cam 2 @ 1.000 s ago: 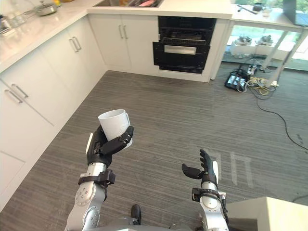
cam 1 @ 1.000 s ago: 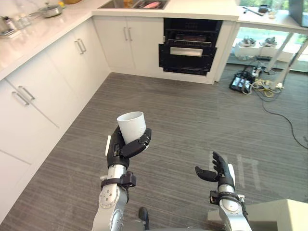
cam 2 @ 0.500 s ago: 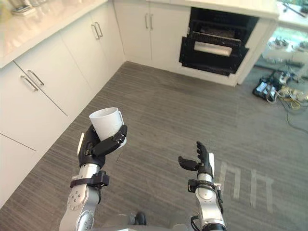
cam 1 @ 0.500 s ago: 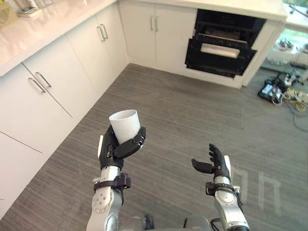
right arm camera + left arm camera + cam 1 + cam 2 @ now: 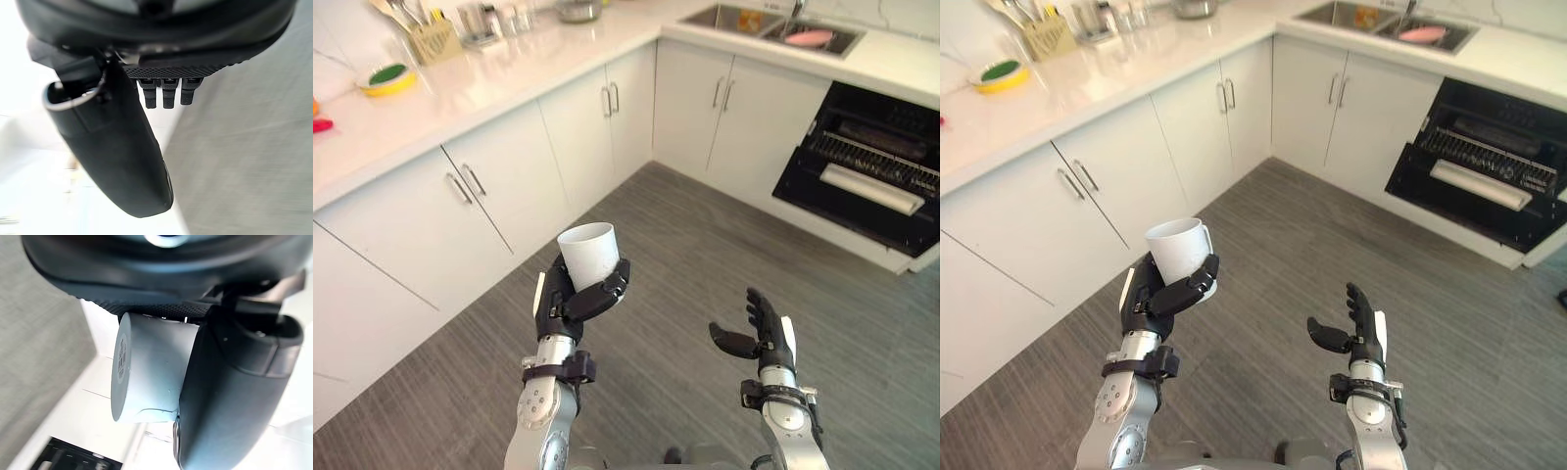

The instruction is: Walk over to the sink, pick up the cup, carry it to the dishwasher, place the cup inside the dishwasher, then close the dishwasher door

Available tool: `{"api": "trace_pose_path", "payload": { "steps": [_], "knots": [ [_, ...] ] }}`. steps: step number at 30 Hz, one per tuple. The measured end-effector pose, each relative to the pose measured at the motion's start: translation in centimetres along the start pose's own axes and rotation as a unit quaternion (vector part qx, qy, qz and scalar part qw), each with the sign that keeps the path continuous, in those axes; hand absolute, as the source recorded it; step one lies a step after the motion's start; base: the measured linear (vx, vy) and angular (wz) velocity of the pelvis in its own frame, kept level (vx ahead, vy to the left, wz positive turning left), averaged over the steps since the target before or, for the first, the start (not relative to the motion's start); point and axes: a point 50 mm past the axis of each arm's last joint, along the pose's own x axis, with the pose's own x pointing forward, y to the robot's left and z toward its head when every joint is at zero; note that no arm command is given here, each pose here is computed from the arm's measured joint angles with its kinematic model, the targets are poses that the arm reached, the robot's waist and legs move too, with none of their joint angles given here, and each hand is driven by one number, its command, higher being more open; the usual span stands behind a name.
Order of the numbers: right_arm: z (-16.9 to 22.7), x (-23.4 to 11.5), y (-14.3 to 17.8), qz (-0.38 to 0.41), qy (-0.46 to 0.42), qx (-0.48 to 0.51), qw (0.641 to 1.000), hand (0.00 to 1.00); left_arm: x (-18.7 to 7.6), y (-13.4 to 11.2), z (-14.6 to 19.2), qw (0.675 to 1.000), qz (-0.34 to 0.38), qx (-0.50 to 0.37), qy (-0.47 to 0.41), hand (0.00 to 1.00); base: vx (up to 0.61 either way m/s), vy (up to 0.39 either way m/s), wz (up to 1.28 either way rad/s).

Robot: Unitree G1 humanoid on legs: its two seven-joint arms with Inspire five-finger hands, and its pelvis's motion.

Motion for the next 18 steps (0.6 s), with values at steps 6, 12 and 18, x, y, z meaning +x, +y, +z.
{"api": "trace_pose_path", "payload": {
  "steps": [6,12,18],
  "knots": [
    [-1.2,0.9,0.1,-0.005,0.024,-0.006,1.000,0.90,0.1,0.5,0.2,1.000,0.008,0.005,-0.004,0.30,0.27,0.147,-0.18],
    [-2.5,0.8,1.1,0.010,0.060,-0.008,0.998,0.90,0.5,1.9,0.8,0.999,0.030,0.029,-0.011,0.30,0.40,0.316,-0.39],
    [-2.4,1.6,2.6,0.035,0.060,-0.014,0.997,0.90,0.3,2.2,0.6,0.998,0.019,0.055,0.000,0.30,0.40,0.116,-0.28]
  ]
}}
